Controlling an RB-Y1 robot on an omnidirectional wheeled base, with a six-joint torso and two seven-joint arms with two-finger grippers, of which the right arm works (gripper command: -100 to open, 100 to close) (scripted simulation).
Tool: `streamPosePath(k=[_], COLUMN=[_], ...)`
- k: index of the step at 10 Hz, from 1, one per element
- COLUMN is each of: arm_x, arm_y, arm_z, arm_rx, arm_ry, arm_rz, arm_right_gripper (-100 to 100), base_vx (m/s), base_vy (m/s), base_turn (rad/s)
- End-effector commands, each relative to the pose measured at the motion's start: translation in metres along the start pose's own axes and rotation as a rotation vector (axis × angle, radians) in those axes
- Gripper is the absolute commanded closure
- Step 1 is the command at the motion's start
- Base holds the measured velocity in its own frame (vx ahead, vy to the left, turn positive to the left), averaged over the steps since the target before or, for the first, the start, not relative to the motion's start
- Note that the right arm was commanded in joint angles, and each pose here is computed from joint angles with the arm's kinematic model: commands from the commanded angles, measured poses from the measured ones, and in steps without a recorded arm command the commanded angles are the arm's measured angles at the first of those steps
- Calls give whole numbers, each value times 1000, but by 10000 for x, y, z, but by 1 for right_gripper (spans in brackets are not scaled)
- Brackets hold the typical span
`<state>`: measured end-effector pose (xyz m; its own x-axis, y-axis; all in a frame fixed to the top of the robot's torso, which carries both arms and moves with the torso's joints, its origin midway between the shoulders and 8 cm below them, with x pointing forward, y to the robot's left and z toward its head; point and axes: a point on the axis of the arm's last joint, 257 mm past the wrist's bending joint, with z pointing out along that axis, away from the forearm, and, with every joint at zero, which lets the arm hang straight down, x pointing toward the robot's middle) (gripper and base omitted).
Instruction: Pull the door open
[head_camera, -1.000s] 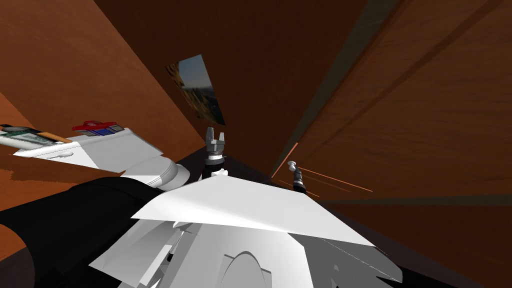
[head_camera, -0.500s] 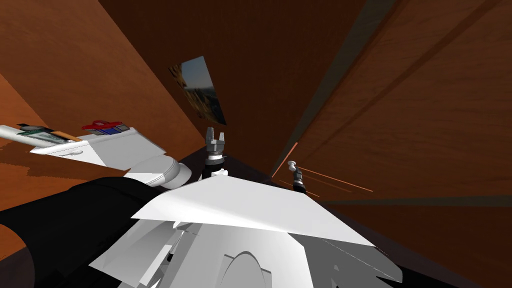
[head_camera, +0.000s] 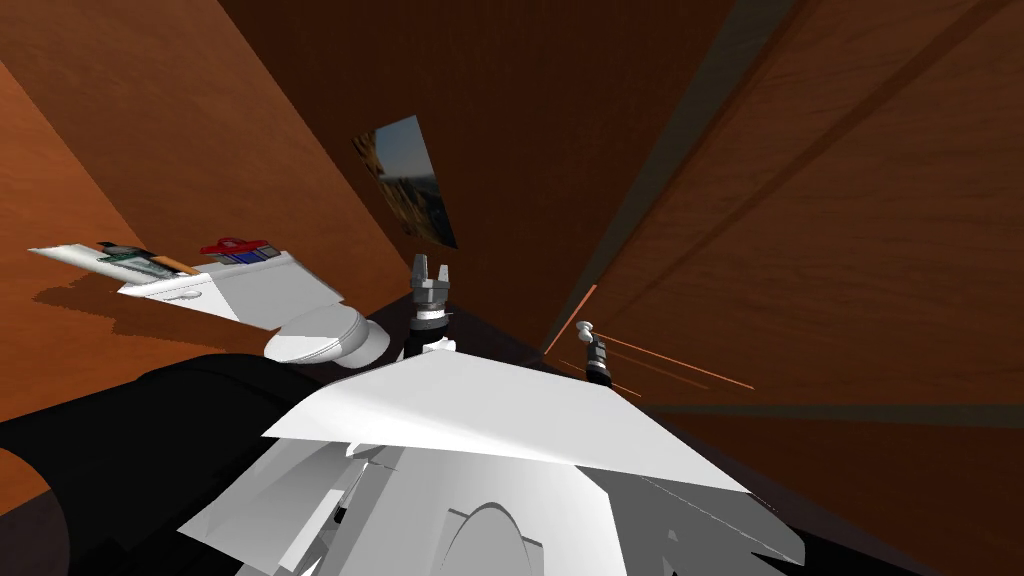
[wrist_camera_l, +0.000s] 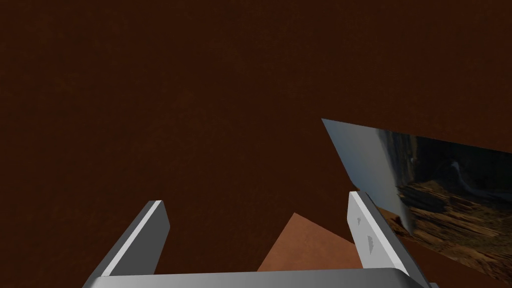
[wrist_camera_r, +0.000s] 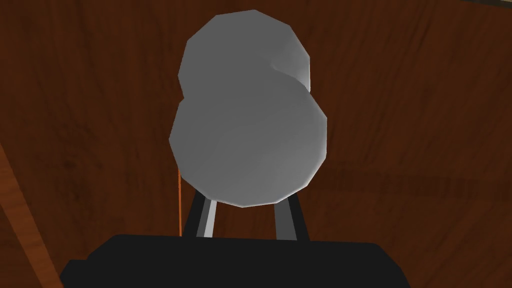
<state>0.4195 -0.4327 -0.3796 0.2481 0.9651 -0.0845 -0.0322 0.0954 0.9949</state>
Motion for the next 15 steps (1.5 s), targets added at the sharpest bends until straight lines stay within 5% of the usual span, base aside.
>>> streamPosePath(k=[1,12,13,15], arm_x=[176,139,-60,-68], arm_y=[33,22,-86,-86], arm_z=[32,76,-6,-9], arm_rx=[-9,-9,20,16], arm_ry=[14,-35,-68,-78], arm_rz=[79,400,408,483], arm_right_gripper=[100,100,-100,-100], base_vx=[-47,-48,-23,-58], base_vy=[-22,-18,-25,-15], base_turn=[77,66,10,21])
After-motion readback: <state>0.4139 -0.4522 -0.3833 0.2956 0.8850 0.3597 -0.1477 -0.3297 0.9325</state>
